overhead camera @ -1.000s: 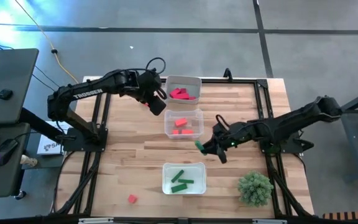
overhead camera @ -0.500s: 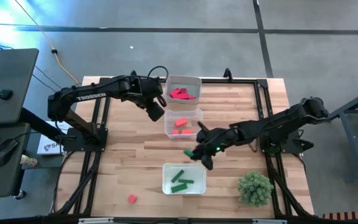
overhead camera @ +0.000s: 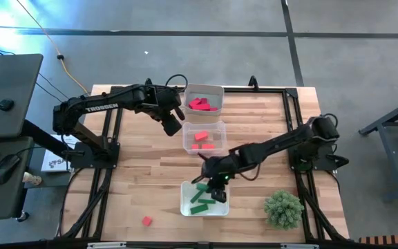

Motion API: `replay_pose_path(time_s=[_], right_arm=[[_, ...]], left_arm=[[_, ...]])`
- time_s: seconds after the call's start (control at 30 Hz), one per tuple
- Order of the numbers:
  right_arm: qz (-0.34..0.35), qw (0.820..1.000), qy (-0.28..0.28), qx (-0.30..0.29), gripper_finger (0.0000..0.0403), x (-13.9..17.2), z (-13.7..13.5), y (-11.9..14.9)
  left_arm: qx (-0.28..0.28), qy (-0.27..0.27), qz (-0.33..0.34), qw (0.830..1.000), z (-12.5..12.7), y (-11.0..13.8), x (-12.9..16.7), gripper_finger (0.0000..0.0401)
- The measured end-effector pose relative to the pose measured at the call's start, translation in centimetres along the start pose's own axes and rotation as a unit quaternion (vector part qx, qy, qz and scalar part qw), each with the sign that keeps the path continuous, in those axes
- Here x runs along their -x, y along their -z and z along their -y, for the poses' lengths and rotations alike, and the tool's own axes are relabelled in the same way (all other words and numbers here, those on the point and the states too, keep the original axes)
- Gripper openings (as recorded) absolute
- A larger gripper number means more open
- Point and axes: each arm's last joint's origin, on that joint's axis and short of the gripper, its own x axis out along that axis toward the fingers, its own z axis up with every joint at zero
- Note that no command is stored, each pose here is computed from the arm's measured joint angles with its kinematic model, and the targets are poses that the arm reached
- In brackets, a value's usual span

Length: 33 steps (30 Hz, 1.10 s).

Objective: Sort & place blocks by color
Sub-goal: Put the green block into the white bin

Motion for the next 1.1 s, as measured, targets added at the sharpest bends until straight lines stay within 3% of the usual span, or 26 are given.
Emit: replay_pose_path(time_s=[0.63,0.9,1.1], right_arm=[[-0.107,0.993,0.048,-0.006,0.0081,-5.8,-0.3,3.1],[-0.108,0.991,0.075,-0.025,0.0081,-6.0,0.1,3.3],[-0.119,0.990,0.065,-0.039,0.0081,-6.0,0.1,3.4]], left_arm=[[-0.010,0.000,0.001,1.000,0.0,0.0,0.0,0.0133],[-0.011,0.002,-0.001,1.000,0.0,0.0,0.0,0.0133],[-0.011,0.004,-0.002,1.000,0.0,0.0,0.0,0.0133]])
